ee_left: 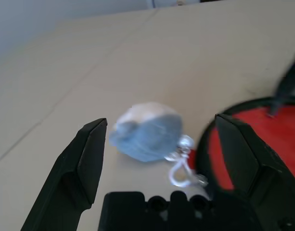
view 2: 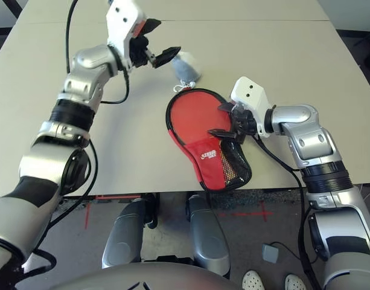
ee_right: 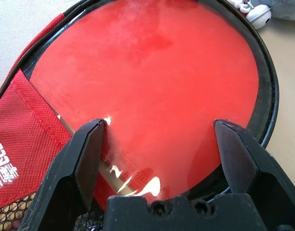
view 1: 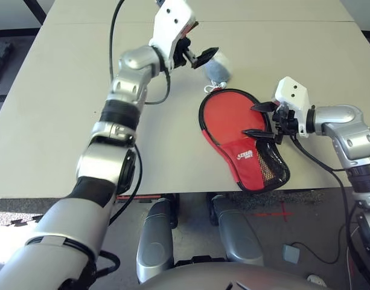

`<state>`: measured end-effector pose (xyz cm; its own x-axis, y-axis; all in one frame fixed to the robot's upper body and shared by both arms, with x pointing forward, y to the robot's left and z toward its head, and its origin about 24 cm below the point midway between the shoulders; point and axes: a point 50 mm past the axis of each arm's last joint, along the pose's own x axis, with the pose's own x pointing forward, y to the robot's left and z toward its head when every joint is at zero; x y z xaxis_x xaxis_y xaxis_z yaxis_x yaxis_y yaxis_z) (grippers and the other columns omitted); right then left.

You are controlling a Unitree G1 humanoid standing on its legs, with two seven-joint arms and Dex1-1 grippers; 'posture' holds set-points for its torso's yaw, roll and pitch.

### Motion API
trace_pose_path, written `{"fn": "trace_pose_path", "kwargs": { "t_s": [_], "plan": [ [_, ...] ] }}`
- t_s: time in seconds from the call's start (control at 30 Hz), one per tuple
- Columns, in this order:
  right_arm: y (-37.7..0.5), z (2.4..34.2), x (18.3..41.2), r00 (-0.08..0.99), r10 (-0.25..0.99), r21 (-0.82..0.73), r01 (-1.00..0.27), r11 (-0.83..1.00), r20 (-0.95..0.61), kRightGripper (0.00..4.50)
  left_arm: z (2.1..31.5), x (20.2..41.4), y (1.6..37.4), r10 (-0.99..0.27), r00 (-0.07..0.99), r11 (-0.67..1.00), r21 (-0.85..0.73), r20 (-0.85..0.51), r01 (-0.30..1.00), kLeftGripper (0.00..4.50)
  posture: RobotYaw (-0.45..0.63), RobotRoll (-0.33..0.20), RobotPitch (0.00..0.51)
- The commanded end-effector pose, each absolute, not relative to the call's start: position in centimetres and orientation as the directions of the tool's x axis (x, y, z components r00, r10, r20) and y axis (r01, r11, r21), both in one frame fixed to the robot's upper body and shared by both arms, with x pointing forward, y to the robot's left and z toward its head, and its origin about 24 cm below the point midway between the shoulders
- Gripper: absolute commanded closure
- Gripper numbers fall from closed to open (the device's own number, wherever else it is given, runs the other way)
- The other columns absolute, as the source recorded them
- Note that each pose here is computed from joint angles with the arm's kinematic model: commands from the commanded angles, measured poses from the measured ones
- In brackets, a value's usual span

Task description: Store the ping-pong paddle in its case and zip it.

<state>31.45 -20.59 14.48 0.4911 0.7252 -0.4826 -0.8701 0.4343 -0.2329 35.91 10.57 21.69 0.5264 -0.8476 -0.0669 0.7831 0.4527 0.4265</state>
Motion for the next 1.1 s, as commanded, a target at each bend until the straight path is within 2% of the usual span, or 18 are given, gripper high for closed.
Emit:
{"fn": "trace_pose_path", "kwargs": {
  "t_s": [0.03,0.23,0.63,0.9,1.1],
  "plan": [
    [-21.1,9.9,30.7,0.423,0.663,-0.11,-0.881,0.46,-0.617,0.0,20.8,33.5,10.1,-0.877,0.462,0.377,0.405,-0.133,0.833,0.03,-0.03,0.0,0.304],
    [-21.2,10.4,31.2,0.433,0.661,-0.118,-0.877,0.465,-0.613,0.0,17.3,31.2,8.6,-0.88,0.431,0.358,0.319,-0.199,0.878,0.03,-0.02,0.0,0.299],
    [-21.6,11.2,31.4,0.447,0.663,-0.126,-0.872,0.474,-0.601,0.0,13.2,31.0,6.1,-0.862,0.434,0.38,0.233,-0.262,0.895,0.03,-0.04,0.0,0.286],
    [-22.5,15.7,33.3,0.529,0.729,-0.083,-0.829,0.553,-0.434,0.0,10.2,30.3,5.8,-0.853,0.384,0.345,0.172,-0.352,0.923,0.03,-0.05,0.0,0.288],
    [-22.8,19.5,35.3,0.609,0.73,-0.169,-0.791,0.588,-0.31,0.0,9.7,29.8,5.7,-0.85,0.375,0.337,0.163,-0.371,0.927,0.03,-0.04,0.0,0.29]
  ]
}}
